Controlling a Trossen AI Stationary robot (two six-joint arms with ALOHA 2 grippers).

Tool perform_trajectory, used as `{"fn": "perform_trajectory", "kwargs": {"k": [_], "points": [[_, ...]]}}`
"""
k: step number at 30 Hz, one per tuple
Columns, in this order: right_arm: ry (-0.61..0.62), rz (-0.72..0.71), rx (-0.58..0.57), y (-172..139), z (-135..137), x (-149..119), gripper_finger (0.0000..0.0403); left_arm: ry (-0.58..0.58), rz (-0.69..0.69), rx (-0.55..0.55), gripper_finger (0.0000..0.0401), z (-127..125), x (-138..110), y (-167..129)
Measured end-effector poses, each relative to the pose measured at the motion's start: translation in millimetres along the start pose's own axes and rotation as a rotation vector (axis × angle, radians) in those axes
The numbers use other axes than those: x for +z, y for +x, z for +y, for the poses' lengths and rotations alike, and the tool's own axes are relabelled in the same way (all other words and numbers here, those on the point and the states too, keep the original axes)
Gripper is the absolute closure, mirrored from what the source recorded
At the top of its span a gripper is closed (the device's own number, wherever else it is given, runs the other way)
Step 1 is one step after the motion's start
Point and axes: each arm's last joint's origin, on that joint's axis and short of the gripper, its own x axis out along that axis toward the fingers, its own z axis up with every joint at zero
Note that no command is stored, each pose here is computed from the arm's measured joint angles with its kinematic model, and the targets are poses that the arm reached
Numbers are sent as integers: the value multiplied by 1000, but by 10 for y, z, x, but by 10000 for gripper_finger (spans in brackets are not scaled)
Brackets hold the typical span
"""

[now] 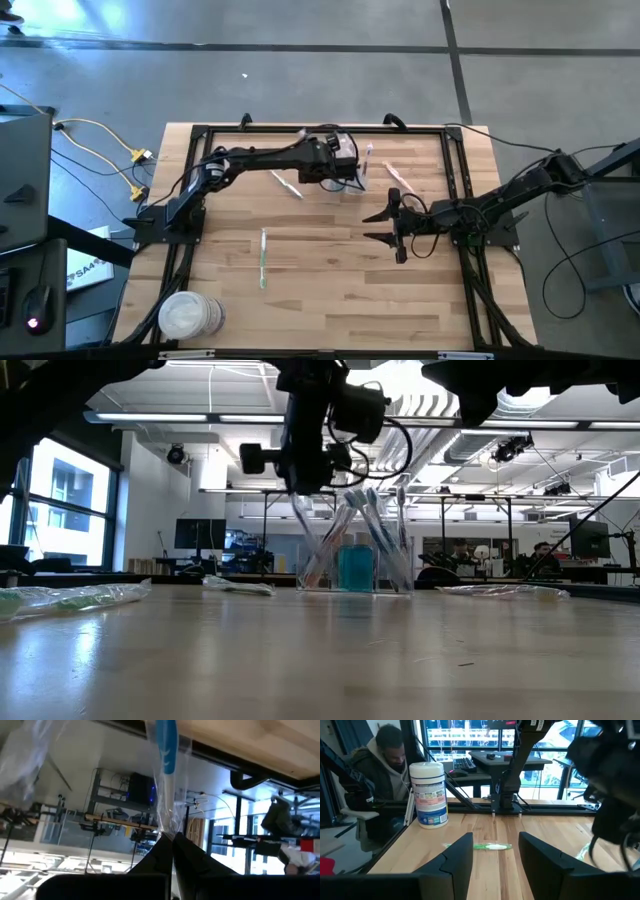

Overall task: Pick & Place toothbrushing station
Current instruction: Put the blue toothbrush into the transparent organizer

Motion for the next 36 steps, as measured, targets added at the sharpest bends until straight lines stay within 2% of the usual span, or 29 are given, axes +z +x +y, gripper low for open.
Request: {"fn": "perform_trajectory", "kwargs": {"k": [5,15,19,27,36], "points": [[-1,5,0,0,0,-5,251,71,39,0,399,-57,158,95],[-2,7,-1,0,0,-7,251,28,27,65,399,20,241,50],[-3,9,-1,0,0,-10,251,15,-24,68,399,31,269,31],[-3,12,-1,0,0,-12,251,44,-33,78,399,61,405,51],[-5,19,-1,0,-1,-19,251,14,-59,83,399,79,418,56]]}}
